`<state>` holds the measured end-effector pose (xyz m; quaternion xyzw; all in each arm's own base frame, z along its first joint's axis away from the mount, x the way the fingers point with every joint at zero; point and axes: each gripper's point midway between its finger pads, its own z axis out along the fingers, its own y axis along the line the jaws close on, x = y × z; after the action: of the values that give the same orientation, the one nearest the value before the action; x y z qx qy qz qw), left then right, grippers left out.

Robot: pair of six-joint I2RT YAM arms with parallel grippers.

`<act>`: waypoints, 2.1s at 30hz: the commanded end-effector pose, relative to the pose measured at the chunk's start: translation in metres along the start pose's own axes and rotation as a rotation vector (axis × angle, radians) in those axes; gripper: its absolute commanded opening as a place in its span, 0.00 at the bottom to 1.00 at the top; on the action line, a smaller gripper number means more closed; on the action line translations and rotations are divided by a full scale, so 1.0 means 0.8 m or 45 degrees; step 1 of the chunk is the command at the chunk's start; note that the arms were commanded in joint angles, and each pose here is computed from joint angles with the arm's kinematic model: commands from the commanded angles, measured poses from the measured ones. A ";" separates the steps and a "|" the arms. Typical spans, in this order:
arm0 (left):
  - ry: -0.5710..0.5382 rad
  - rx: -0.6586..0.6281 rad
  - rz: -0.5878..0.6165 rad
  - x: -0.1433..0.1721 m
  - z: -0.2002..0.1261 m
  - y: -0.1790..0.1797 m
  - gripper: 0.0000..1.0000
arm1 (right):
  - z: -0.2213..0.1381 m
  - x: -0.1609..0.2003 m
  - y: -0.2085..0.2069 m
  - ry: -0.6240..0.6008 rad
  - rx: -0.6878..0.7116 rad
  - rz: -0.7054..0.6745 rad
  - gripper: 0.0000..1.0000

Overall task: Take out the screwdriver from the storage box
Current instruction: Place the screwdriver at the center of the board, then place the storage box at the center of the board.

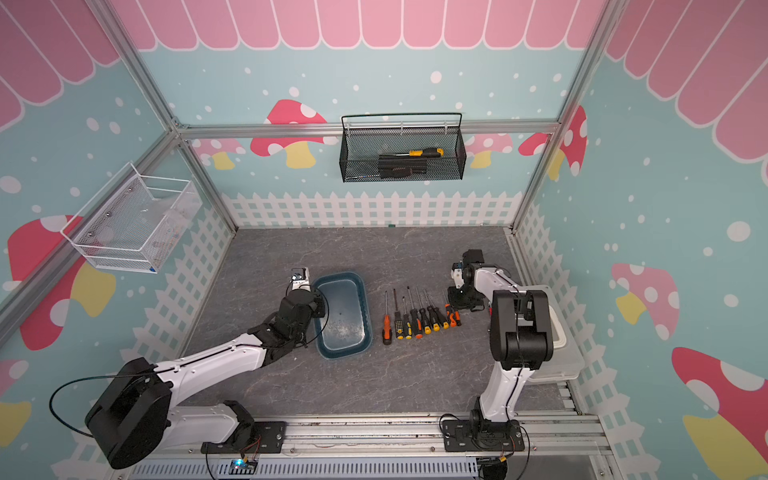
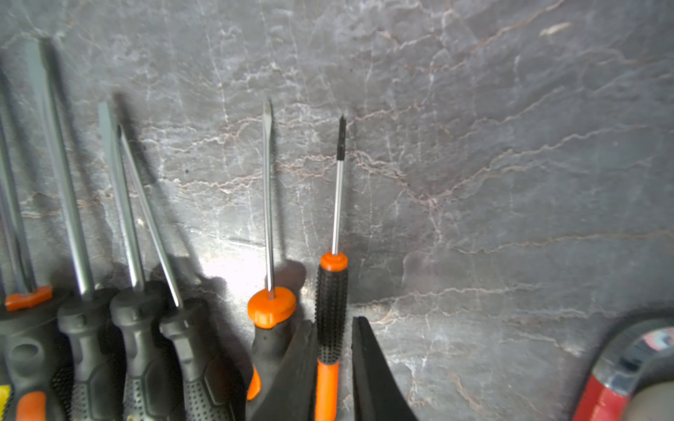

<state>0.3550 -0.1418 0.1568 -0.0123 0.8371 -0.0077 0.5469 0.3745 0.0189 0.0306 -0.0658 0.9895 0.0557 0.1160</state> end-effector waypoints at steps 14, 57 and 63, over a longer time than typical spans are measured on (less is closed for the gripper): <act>0.080 0.260 -0.006 -0.012 0.005 -0.027 0.00 | -0.065 -0.019 0.041 -0.263 -0.199 0.016 0.24; 0.417 0.292 -0.014 0.076 0.114 -0.055 0.10 | -0.137 0.014 0.070 -0.690 -0.217 -0.044 0.29; 0.419 0.291 0.013 0.073 0.115 -0.058 0.21 | -0.139 0.012 0.068 -0.700 -0.207 -0.043 0.29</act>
<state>0.4136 -0.1892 0.0668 0.0463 0.9078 -0.1159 0.4004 0.3322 0.0576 0.1421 -0.0709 0.9124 0.1540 0.3725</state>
